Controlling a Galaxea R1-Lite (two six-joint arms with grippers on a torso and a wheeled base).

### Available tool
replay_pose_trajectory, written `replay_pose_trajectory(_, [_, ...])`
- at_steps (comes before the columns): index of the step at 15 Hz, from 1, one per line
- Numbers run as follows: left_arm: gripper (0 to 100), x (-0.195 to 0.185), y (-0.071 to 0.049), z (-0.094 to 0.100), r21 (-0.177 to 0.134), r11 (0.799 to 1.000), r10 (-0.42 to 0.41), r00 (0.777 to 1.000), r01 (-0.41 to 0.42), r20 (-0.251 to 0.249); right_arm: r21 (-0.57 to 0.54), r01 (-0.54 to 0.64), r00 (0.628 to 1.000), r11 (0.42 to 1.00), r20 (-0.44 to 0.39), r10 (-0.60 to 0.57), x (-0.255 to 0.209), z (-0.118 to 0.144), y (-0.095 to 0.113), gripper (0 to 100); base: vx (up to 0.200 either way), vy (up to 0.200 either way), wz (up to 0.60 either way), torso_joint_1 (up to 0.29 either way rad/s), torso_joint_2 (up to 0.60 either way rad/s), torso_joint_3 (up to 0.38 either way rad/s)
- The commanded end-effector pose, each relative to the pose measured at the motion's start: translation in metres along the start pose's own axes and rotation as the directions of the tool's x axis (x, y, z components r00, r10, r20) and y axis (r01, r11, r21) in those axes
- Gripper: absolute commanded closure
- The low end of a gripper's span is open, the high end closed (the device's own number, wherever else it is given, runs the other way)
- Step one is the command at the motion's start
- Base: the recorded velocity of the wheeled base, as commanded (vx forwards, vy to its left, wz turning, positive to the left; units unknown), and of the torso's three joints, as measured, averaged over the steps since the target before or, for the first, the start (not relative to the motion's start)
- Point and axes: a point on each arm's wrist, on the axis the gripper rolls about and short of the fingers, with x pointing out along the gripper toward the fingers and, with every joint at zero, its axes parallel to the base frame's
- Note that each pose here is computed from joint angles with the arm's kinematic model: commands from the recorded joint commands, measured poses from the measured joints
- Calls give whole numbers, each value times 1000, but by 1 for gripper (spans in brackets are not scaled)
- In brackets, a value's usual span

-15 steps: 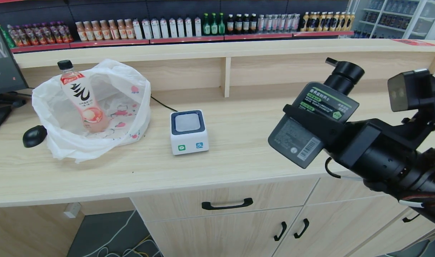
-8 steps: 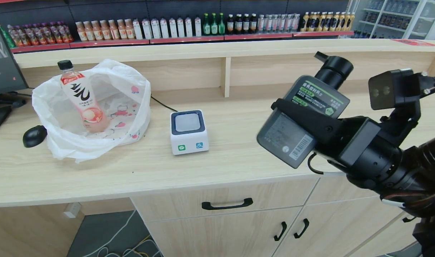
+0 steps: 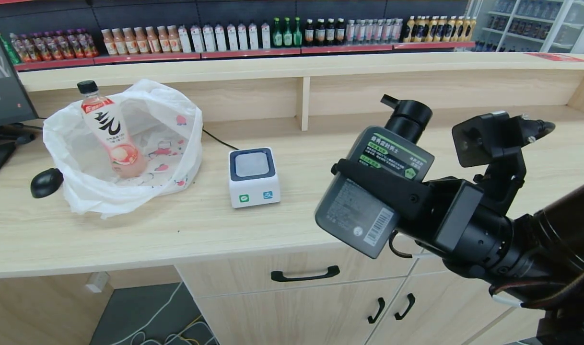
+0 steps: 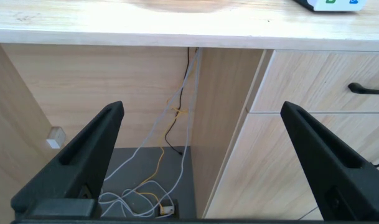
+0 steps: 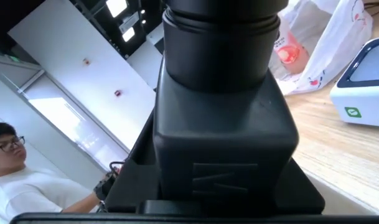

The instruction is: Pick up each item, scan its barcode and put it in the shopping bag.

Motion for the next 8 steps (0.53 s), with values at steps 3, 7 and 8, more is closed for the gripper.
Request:
replay_pose_trajectory(3, [0,0,0,0,0,1000,0,1000,0,0,4,-27,1000,1000,-6,27,3,-2,7,100,0,0,0,0,0,0])
replay_pose_trajectory(7, [0,0,0,0,0,1000,0,1000,0,0,17,-46,999,999,-26,46,5,-9,11,100,0,0,0,0,0,0])
replay_pose_trajectory(8, [0,0,0,0,0,1000,0,1000,0,0,19,-45,999,999,-29,46,4,-9,11,100,0,0,0,0,0,0])
